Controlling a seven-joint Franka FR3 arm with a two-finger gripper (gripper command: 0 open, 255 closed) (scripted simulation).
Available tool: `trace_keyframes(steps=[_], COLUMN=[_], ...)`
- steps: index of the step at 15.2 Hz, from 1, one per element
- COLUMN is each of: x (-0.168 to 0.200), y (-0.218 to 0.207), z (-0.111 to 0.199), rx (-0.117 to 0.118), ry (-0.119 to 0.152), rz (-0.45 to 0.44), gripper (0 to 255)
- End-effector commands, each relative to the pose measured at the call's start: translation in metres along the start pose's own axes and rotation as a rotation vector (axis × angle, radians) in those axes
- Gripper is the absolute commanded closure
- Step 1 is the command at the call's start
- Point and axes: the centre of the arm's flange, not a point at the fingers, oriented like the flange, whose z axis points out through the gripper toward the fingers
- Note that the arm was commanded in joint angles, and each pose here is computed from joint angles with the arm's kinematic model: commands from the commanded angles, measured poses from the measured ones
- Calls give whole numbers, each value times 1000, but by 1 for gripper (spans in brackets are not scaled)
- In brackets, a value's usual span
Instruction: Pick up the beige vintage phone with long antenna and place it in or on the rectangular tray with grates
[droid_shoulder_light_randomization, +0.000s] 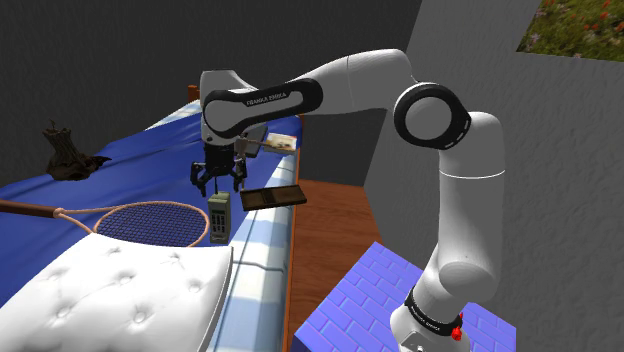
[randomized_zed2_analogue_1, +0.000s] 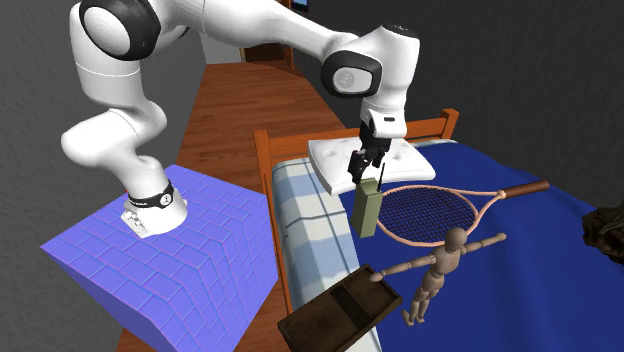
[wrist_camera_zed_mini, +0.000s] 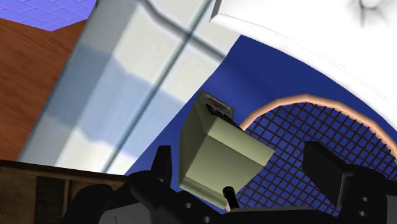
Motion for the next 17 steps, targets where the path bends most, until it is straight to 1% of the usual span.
trace_keyframes(steps=[1,7,15,16,17], x=[5,4,4,4,4], y=[-3,-3,-3,-3,-3], z=[11,41,41,41,41], rx=[2,2,2,2,2], ry=[-3,-3,-3,-3,-3], rz=[7,7,7,7,7], gripper=[0,0,0,255,255])
